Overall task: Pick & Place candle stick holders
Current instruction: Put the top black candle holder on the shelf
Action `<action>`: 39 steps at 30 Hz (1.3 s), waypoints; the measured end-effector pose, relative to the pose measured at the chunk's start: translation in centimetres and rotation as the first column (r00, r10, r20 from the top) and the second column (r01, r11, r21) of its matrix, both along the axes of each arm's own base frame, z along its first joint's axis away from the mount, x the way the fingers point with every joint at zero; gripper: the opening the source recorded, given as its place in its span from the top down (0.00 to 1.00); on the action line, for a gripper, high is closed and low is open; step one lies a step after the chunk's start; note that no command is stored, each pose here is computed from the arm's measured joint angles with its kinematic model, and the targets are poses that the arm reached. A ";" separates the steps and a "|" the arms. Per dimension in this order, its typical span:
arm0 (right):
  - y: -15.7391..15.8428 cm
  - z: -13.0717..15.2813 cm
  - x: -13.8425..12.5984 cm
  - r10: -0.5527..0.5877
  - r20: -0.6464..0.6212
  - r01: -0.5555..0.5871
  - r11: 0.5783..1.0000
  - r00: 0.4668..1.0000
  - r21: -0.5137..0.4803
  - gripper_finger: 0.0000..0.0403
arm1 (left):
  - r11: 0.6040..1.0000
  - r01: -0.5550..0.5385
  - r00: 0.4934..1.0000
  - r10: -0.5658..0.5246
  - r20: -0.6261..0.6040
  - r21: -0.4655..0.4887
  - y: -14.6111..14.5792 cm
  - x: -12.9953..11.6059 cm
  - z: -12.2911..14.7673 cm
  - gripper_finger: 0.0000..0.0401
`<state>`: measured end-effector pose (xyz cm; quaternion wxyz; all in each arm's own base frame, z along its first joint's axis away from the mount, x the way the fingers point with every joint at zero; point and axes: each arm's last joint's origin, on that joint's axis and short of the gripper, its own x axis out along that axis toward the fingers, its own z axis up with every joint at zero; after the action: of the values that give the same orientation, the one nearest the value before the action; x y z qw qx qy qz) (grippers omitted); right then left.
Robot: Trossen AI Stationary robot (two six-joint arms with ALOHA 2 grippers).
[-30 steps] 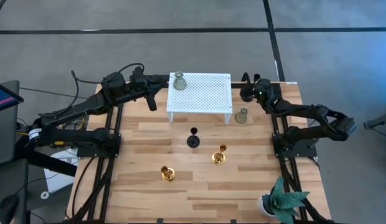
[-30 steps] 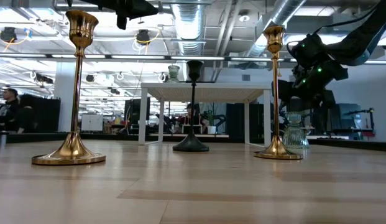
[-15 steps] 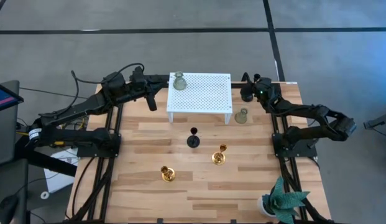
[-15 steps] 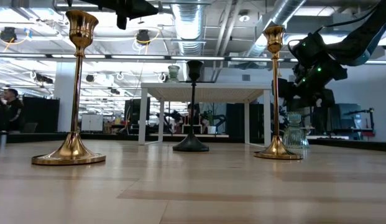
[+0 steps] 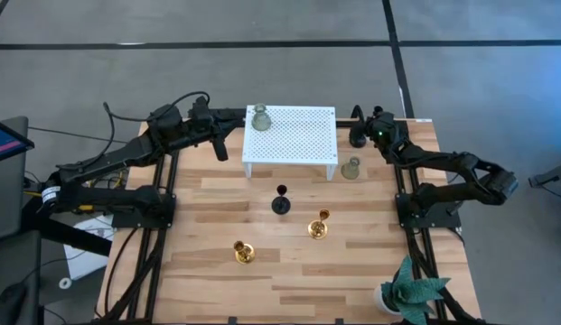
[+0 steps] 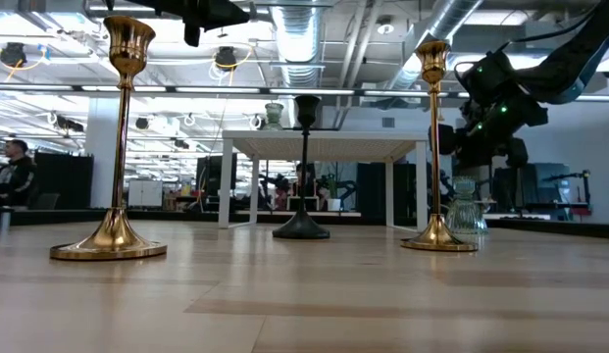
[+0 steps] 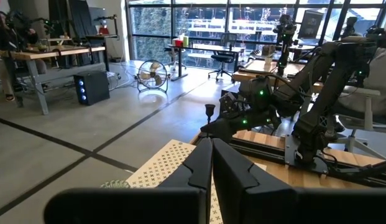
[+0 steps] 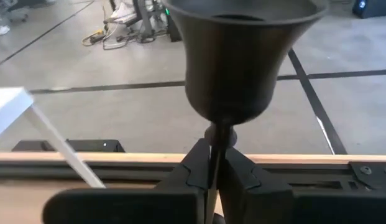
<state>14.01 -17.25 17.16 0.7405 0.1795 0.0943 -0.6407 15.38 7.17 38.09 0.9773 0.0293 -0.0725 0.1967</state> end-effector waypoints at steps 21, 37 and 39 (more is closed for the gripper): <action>3.0 11.7 0.3 0.198 -0.136 -0.205 0.978 0.971 -0.042 0.99 | 1.000 0.000 1.000 0.000 0.000 0.000 0.0 0.0 0.0 0.97; 3.5 24.3 4.5 0.413 -0.181 -0.439 0.887 0.893 -0.141 1.00 | 1.000 0.000 1.000 0.000 0.000 0.000 0.0 0.0 0.0 0.97; 3.0 24.6 5.7 0.446 -0.188 -0.472 0.871 0.875 -0.132 1.00 | 1.000 0.000 1.000 0.000 0.000 0.000 0.0 0.0 0.0 0.97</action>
<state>19.67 -14.27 41.72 0.8752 0.0377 0.1340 -0.4634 15.37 7.16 38.09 0.9774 0.0292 -0.0727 0.1965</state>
